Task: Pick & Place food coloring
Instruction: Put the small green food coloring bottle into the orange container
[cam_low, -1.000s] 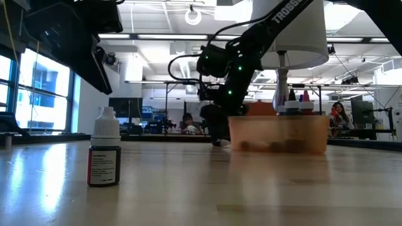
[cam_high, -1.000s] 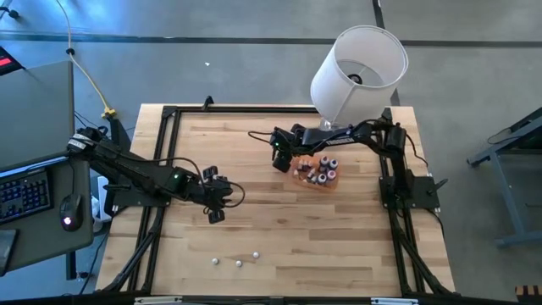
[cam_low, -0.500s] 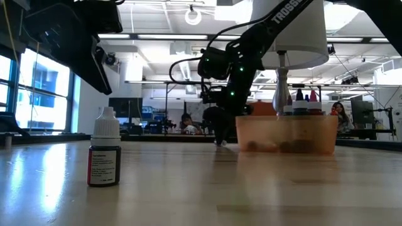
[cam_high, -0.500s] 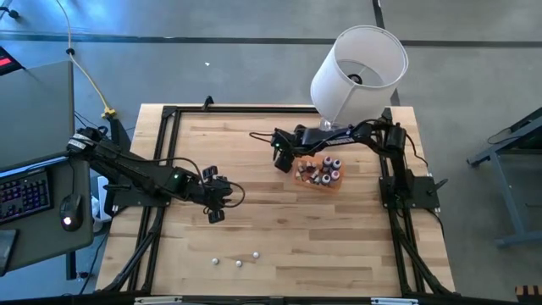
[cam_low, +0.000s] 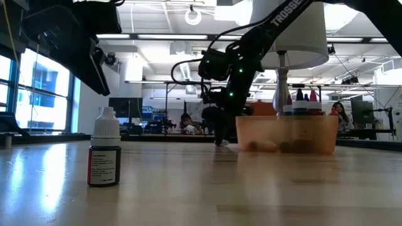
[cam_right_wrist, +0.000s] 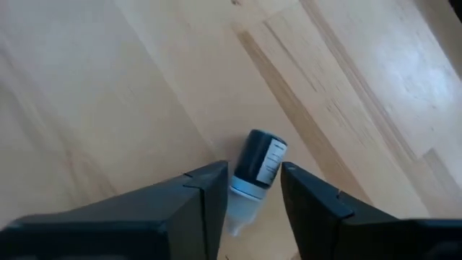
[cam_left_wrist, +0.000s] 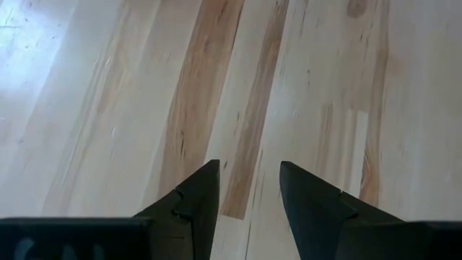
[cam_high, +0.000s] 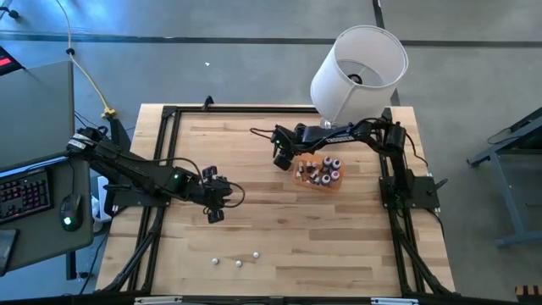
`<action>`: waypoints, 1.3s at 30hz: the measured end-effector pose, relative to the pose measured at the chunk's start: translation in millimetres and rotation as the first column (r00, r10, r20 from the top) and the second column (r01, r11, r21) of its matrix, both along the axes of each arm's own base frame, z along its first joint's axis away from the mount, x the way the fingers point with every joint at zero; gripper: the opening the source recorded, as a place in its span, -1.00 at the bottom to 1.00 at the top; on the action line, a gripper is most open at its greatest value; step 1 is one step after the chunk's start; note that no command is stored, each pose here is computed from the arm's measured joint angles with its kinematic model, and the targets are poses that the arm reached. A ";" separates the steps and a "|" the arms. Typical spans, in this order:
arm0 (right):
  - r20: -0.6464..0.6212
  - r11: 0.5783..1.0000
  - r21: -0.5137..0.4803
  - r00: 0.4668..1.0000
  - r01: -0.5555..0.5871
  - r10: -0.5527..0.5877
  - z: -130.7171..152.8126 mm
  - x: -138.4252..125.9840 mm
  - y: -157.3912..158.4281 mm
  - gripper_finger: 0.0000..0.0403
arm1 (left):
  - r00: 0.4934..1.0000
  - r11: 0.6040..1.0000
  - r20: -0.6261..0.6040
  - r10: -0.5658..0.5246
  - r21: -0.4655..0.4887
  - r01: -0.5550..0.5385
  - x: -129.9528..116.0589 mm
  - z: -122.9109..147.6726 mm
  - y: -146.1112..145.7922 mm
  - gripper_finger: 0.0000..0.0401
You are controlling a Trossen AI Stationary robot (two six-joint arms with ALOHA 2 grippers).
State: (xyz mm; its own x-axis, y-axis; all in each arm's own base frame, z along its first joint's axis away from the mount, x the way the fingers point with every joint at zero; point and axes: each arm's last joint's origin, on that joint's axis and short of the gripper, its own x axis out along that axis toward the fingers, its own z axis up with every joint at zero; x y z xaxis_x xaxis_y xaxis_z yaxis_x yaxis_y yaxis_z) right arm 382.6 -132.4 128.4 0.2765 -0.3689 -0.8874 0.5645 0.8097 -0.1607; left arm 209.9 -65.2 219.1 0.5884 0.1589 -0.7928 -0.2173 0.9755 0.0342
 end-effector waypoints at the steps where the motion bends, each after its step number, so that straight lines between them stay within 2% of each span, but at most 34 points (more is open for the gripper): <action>1: -0.002 1.000 -0.004 1.000 0.002 -0.002 0.5 -0.3 0.0 -0.43 | 1.000 1.000 -0.001 0.000 0.000 0.000 -0.1 -0.1 0.0 -0.29; 9: -0.012 1.000 -0.017 1.000 -0.021 0.021 5.2 -2.3 0.8 -0.76 | 1.000 1.000 -0.002 0.002 0.000 -0.002 -0.2 -0.1 0.1 -0.29; 16: -0.001 0.998 0.012 0.998 -0.062 0.062 8.8 -1.5 5.4 -0.79 | 1.000 1.000 -0.005 0.002 0.000 -0.002 -0.4 -0.3 0.1 -0.29; 25: -0.034 0.990 0.019 0.989 -0.141 0.141 14.5 0.5 28.9 -0.89 | 1.000 1.000 -0.004 0.003 -0.001 -0.003 -0.4 -0.3 0.1 -0.29; 31: -0.013 0.964 0.134 0.973 -0.228 0.231 12.1 1.4 44.7 -0.84 | 1.000 1.000 -0.003 0.006 -0.003 -0.006 -0.3 -0.2 0.1 -0.29; 36: -0.047 0.956 0.062 0.955 -0.288 0.291 14.1 3.5 49.0 -0.75 | 1.000 1.000 -0.002 0.006 -0.008 -0.006 -0.2 -0.2 0.0 -0.29; 39: -0.033 0.938 0.071 0.939 -0.340 0.343 15.5 5.4 53.9 -0.65 | 1.000 1.000 -0.004 0.004 -0.011 -0.004 -0.3 -0.3 -0.1 -0.29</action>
State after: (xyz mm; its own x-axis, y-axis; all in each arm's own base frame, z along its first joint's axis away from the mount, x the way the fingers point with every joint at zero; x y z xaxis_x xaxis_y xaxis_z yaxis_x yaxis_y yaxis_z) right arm 388.0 -78.5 143.9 0.3365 -0.2020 -0.9198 0.2459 0.9617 -0.1213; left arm 209.6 -65.3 218.9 0.5845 0.1531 -0.7968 -0.2214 0.9749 0.0249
